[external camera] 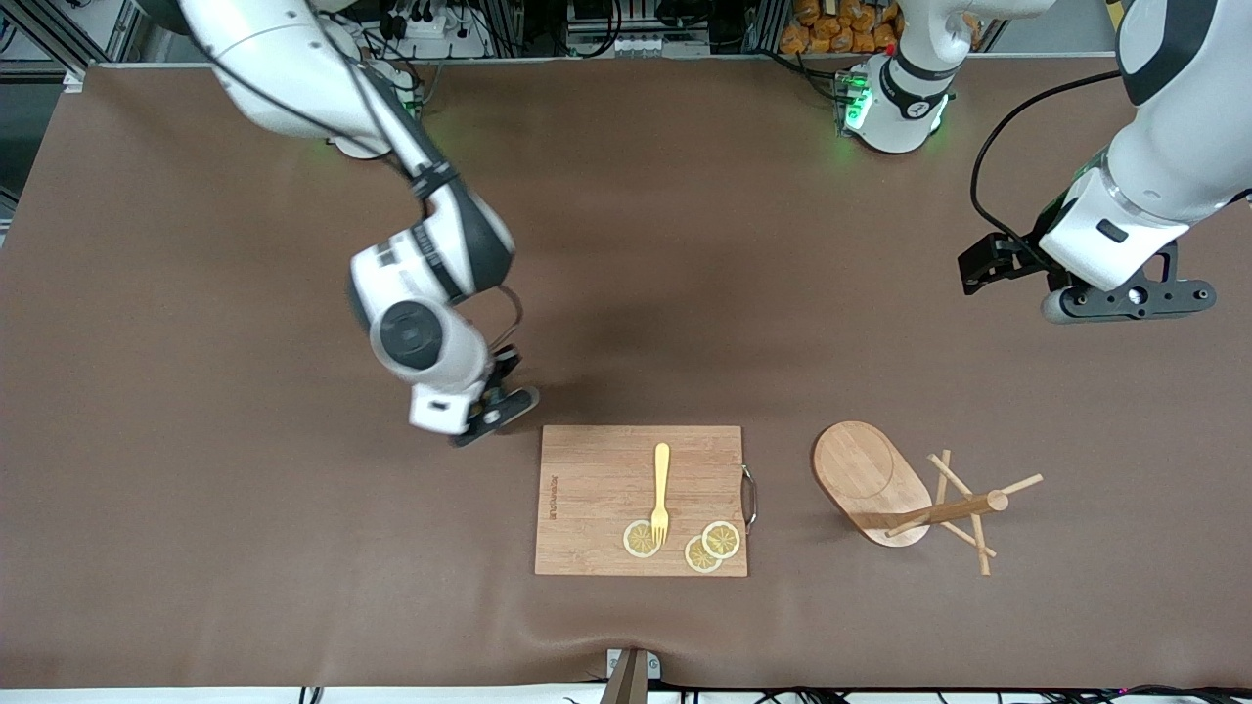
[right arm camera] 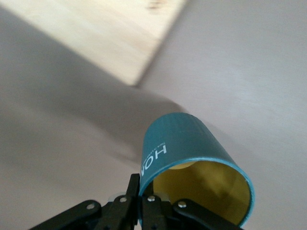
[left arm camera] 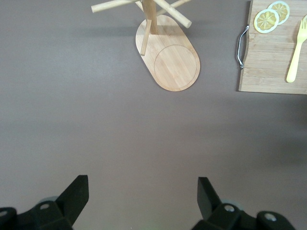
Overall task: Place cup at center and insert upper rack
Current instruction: 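Carry the teal mug with the right gripper to the table middle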
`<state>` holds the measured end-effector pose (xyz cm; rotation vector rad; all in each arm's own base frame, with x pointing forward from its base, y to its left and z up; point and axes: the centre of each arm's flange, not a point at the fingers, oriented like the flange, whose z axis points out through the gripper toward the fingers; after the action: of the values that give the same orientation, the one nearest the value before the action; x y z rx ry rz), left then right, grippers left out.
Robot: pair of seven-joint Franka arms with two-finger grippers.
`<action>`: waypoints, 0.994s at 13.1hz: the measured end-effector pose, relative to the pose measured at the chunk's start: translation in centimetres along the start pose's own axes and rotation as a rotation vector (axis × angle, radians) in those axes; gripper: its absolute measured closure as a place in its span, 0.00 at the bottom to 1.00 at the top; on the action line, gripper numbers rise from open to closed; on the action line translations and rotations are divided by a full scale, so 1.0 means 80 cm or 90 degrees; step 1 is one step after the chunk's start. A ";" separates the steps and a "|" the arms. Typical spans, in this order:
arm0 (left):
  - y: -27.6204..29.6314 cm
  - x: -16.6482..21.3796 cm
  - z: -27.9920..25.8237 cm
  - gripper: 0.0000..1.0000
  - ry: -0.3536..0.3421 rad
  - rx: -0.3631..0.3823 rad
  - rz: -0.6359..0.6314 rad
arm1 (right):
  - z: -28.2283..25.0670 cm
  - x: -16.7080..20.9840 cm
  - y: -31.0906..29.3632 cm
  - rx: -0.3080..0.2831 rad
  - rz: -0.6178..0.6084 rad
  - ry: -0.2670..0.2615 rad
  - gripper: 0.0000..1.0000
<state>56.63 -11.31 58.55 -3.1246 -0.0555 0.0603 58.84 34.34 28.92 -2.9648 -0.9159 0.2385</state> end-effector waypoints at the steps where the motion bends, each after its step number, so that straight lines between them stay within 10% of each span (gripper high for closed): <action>1: 0.000 0.000 0.000 0.00 0.000 0.000 0.000 | 0.002 0.002 -0.028 -0.003 -0.020 -0.001 0.95; 13: 0.000 0.000 -0.001 0.00 0.001 0.000 0.000 | 0.021 -0.026 -0.287 -0.092 -0.252 -0.007 0.95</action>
<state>56.63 -11.32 58.62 -3.1250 -0.0552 0.0582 44.07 52.14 29.19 -2.8205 -1.5492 0.1818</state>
